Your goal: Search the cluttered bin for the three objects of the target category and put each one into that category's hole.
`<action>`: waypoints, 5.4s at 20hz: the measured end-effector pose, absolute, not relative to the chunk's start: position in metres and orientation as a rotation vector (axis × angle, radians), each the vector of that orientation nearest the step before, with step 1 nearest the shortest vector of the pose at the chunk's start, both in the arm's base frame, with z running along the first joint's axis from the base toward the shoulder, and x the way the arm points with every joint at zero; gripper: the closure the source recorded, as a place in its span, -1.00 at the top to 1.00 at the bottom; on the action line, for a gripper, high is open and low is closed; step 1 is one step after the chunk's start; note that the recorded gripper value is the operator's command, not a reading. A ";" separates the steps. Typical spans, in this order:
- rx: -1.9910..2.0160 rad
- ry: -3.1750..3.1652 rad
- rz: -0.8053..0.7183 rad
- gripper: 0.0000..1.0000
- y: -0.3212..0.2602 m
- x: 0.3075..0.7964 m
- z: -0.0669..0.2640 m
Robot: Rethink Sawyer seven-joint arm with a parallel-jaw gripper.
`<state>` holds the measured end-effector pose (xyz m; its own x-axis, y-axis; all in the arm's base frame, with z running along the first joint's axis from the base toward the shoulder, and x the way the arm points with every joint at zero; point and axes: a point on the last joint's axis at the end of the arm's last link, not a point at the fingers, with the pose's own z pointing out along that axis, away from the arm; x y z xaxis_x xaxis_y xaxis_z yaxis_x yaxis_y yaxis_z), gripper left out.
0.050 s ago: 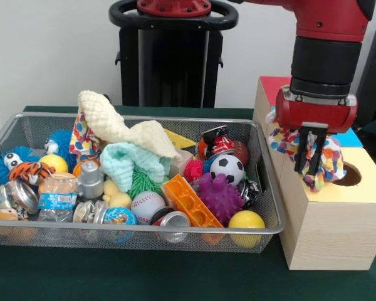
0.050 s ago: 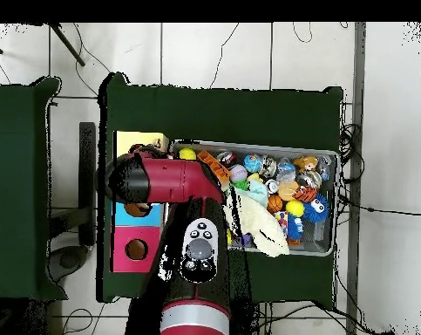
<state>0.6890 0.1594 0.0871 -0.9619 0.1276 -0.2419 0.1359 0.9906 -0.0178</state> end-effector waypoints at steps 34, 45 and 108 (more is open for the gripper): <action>0.149 2.920 -0.020 -1.00 0.204 0.687 0.056; 0.130 2.898 -0.014 -1.00 0.216 0.701 0.023; 0.134 2.892 -0.048 1.00 0.215 0.690 0.048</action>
